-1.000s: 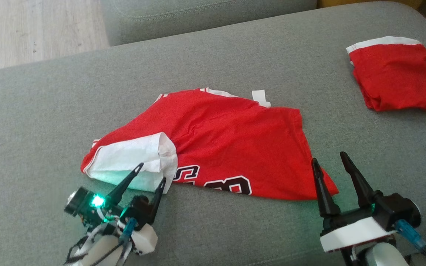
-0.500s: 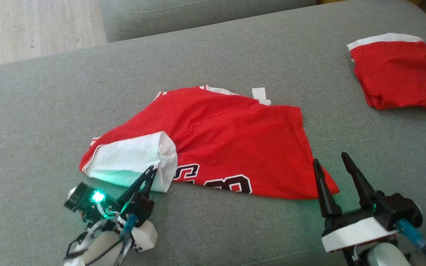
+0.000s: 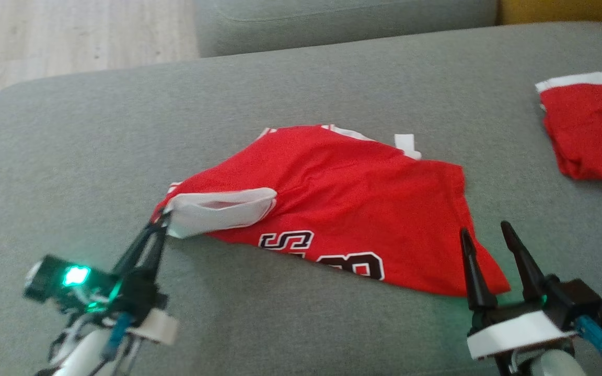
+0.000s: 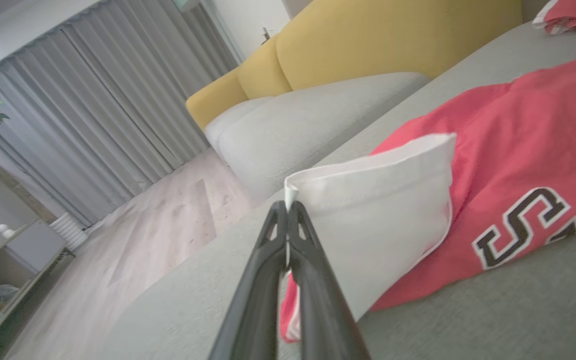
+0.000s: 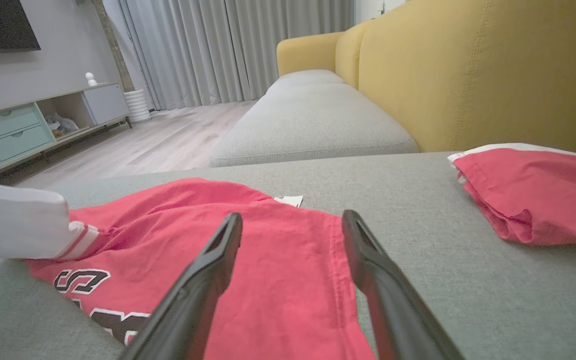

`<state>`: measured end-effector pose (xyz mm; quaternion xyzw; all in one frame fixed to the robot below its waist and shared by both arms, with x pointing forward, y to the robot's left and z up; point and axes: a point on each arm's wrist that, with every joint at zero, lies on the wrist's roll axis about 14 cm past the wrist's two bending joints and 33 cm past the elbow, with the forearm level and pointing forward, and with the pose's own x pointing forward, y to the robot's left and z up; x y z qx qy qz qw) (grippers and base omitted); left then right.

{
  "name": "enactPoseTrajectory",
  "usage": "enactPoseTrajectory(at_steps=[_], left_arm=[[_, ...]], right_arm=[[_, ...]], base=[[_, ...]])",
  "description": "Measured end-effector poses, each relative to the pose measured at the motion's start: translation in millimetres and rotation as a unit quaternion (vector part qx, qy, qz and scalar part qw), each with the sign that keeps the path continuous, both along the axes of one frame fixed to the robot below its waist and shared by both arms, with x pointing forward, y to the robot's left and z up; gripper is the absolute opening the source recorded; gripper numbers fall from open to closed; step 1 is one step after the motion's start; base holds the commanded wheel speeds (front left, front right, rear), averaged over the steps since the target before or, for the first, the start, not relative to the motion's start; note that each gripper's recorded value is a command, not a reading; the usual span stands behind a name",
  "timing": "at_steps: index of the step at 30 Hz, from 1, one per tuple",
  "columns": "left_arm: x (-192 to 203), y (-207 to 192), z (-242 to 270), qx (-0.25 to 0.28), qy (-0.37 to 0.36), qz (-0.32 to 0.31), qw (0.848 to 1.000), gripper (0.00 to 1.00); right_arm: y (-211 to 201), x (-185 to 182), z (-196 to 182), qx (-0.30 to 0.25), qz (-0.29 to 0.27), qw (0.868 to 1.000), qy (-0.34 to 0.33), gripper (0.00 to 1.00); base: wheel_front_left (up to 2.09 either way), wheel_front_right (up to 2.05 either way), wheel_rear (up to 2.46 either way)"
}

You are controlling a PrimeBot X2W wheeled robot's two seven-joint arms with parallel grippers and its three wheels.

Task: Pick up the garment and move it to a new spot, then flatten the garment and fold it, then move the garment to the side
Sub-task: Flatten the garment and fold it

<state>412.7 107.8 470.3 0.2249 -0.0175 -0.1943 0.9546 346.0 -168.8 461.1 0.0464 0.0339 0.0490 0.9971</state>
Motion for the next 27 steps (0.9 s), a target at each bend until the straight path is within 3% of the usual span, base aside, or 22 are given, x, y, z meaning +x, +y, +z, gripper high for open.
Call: enactPoseTrajectory(at_steps=[11, 17, 27], left_arm=[[-30.4, 112.2, 29.4, 0.006, -0.018, 0.141, 0.990, 0.00], [-39.3, 131.8, 27.8, 0.008, -0.010, 0.169, 0.985, 0.00], [-44.5, 161.3, 14.5, 0.026, 0.015, 0.209, 0.977, 0.00]], right_arm=[[16.6, -1.3, -18.7, 0.008, 0.027, 0.999, 0.030, 1.00], [19.5, 6.8, -30.0, 0.026, 0.040, 0.998, 0.050, 1.00], [42.0, 37.3, -31.5, 0.068, 0.126, 0.987, 0.073, 1.00]], base=[[0.00, 0.00, 0.00], [0.00, 0.00, 0.00], [0.00, 0.00, 0.00]])
